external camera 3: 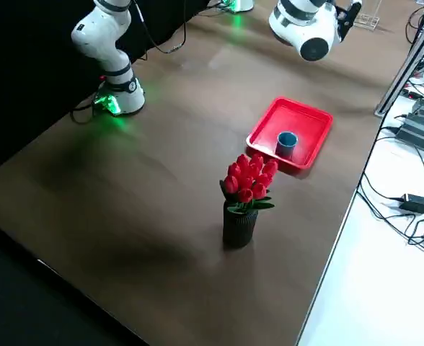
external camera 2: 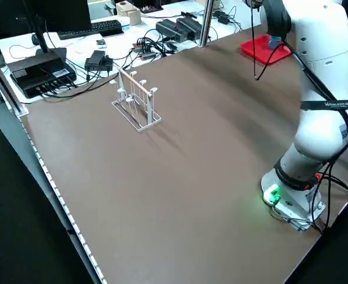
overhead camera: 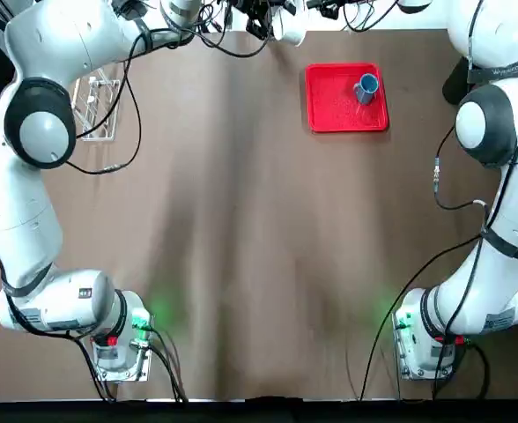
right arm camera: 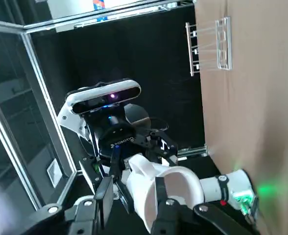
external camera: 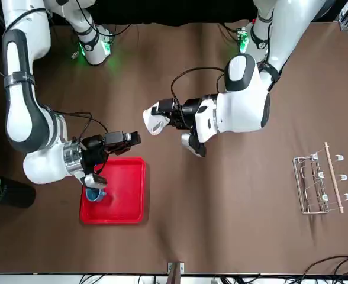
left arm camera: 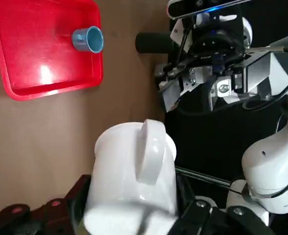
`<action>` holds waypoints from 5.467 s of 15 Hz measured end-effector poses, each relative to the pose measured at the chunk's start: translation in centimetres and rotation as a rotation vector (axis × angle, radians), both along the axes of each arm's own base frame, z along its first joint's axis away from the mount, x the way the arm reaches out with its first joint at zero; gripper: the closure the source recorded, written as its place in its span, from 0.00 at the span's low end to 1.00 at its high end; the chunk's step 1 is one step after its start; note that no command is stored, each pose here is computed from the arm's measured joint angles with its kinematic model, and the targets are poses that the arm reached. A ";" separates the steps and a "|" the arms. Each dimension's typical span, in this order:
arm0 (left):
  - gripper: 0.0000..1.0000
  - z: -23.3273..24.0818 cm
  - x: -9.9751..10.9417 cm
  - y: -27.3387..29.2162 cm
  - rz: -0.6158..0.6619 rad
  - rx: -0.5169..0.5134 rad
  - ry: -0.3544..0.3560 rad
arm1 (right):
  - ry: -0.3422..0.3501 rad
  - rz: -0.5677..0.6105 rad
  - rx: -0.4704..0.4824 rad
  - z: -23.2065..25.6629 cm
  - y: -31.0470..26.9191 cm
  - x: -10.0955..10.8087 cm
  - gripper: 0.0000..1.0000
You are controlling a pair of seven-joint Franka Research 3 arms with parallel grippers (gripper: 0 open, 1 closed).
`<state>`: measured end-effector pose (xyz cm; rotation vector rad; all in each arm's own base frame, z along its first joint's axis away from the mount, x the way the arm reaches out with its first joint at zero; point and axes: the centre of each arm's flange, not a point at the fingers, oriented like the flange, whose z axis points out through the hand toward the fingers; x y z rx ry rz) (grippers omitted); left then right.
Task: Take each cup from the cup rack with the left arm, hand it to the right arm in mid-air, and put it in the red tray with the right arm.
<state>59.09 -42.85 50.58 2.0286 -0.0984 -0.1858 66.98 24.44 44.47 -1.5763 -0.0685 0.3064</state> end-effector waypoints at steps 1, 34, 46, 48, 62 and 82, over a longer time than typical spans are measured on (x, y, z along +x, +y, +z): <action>0.25 0.0 0.2 0.1 0.003 -0.006 0.003 | 0.033 0.001 -0.008 0.0 0.1 0.0 0.58; 0.03 0.4 2.5 1.7 0.081 -0.092 0.044 | 0.326 0.014 -0.019 0.8 3.7 -0.8 0.91; 0.00 -1.1 7.5 13.5 0.088 0.132 -0.055 | -0.046 -0.080 -0.496 -0.5 0.0 1.5 0.91; 0.00 -2.2 8.6 18.2 0.062 0.258 -0.082 | -0.145 -0.111 -0.619 -1.2 0.2 2.0 0.91; 0.00 4.6 7.5 34.6 0.059 0.973 -0.308 | -0.630 0.133 -1.024 -8.7 -0.7 3.4 0.91; 0.00 13.0 2.1 36.0 0.128 1.118 -0.283 | -1.014 0.501 -1.150 -16.6 -2.9 5.0 0.91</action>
